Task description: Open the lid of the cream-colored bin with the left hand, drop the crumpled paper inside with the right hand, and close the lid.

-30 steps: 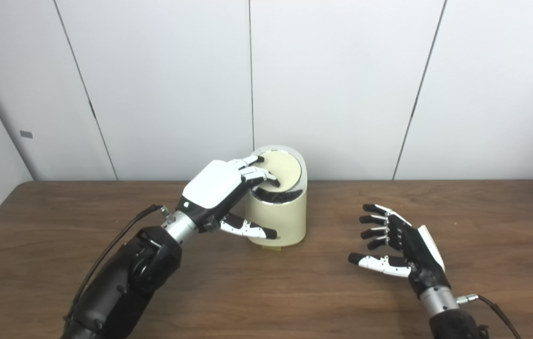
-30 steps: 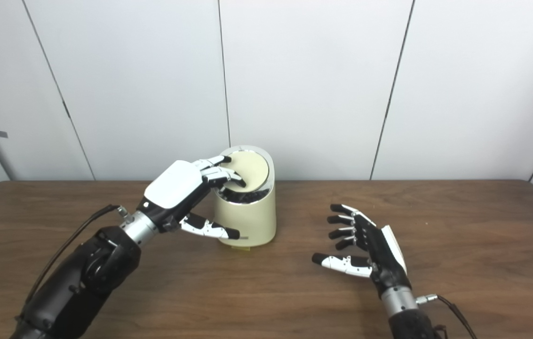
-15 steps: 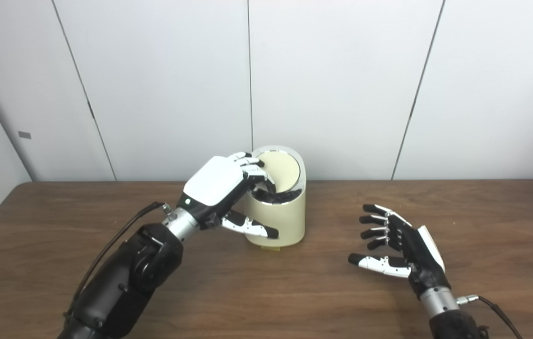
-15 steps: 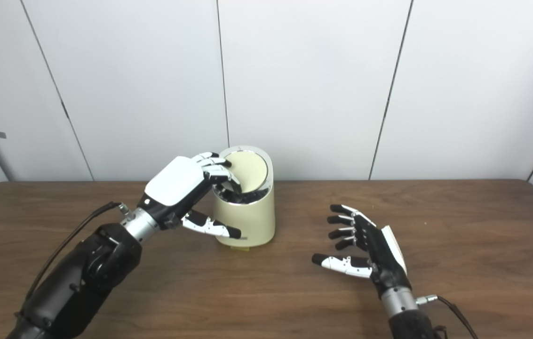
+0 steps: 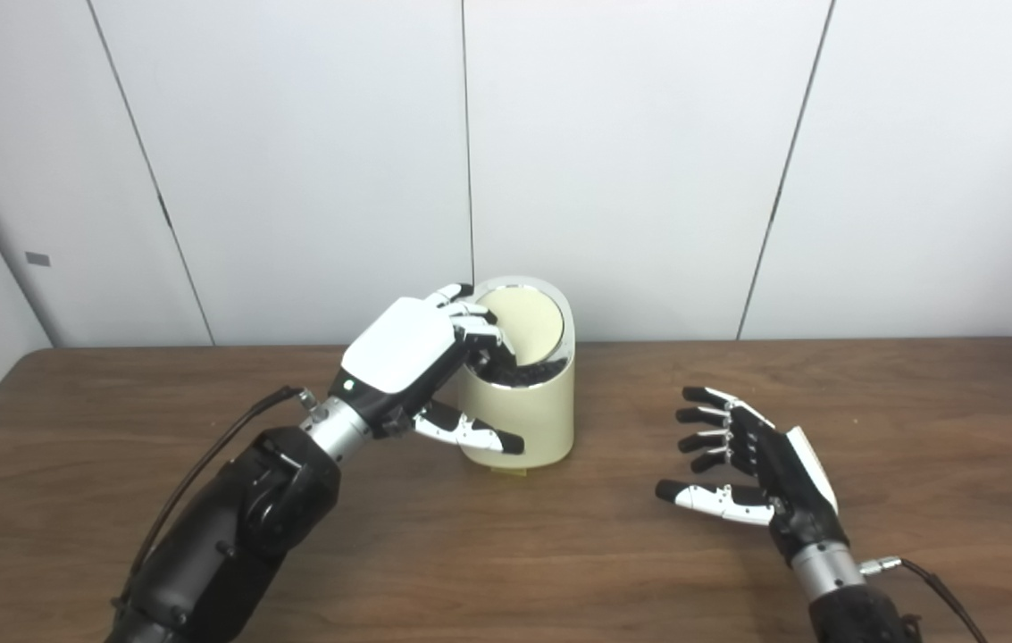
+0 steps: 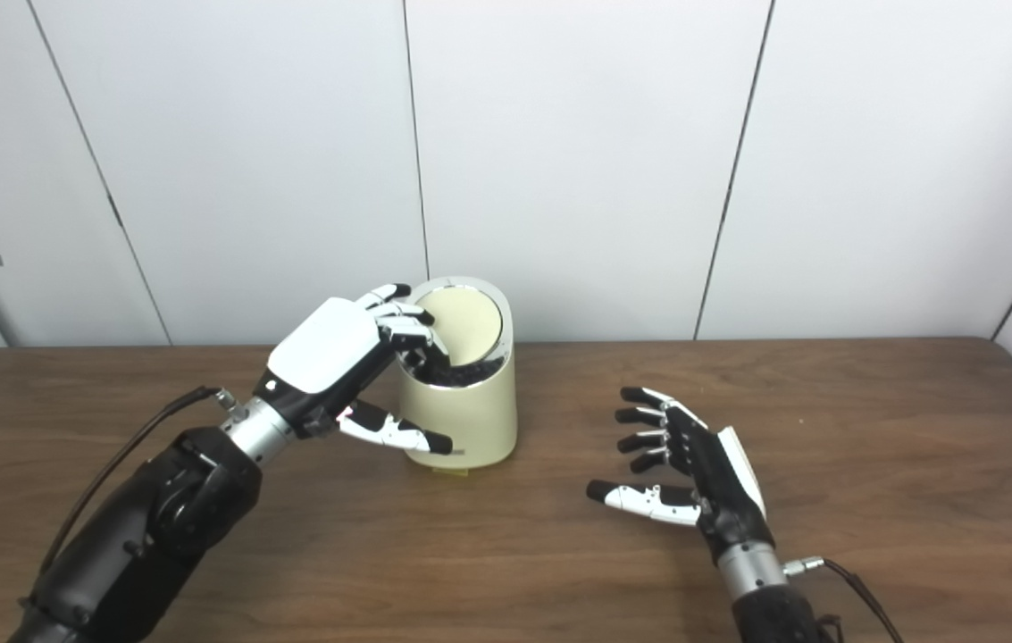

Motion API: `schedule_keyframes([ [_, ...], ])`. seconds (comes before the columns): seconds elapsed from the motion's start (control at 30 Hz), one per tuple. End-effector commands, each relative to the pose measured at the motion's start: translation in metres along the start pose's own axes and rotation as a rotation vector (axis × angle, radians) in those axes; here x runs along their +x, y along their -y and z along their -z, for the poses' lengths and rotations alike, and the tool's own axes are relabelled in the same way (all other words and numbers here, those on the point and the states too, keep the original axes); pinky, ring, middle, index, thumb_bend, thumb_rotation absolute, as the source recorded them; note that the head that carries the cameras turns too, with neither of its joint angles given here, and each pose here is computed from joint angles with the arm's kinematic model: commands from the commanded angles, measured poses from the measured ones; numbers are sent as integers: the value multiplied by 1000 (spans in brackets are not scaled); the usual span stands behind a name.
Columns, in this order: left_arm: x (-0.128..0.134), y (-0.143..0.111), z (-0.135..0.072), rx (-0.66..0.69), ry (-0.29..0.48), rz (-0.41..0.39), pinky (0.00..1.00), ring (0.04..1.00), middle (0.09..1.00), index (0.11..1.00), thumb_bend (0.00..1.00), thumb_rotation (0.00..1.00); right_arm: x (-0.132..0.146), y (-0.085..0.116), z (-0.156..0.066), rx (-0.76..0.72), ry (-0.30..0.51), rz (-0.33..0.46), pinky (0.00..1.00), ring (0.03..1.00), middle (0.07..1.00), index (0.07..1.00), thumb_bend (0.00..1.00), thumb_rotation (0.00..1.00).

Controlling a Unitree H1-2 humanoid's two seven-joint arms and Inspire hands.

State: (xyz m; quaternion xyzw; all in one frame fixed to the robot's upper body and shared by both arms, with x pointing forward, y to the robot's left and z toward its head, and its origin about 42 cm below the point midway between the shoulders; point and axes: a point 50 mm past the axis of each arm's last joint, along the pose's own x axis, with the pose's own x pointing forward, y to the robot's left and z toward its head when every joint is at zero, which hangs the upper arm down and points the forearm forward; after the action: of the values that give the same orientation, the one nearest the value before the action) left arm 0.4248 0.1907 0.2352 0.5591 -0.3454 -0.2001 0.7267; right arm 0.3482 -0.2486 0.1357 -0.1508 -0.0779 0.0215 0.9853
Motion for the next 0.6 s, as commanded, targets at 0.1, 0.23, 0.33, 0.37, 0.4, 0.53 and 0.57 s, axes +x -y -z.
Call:
schedule_keyframes([
  [0.1,-1,-10,4,-9,46,-112,879,807,650,647,805,443,11,6,-19,-6,83,13,510,623,731,777,754,166],
  [0.23,-4,-11,5,-4,44,-171,897,843,711,716,766,466,12,6,-19,-1,83,13,514,625,729,776,756,168],
  [0.33,-6,-11,7,4,31,-203,892,895,804,817,754,461,12,6,-18,4,80,10,516,626,726,775,759,168],
  [0.37,-7,-11,8,3,25,-215,896,909,827,845,754,462,12,6,-18,1,81,10,515,626,727,775,758,166],
  [0.4,-8,-10,8,-4,18,-231,889,927,859,879,753,456,12,6,-18,-3,82,10,513,625,728,776,757,165],
  [0.53,-13,-5,11,-73,-29,-305,816,936,922,947,767,423,11,7,-18,-4,76,14,512,623,731,778,760,168],
  [0.57,-14,-4,11,-89,-39,-317,803,932,934,958,767,424,11,7,-18,-3,76,14,512,623,732,779,758,167],
])
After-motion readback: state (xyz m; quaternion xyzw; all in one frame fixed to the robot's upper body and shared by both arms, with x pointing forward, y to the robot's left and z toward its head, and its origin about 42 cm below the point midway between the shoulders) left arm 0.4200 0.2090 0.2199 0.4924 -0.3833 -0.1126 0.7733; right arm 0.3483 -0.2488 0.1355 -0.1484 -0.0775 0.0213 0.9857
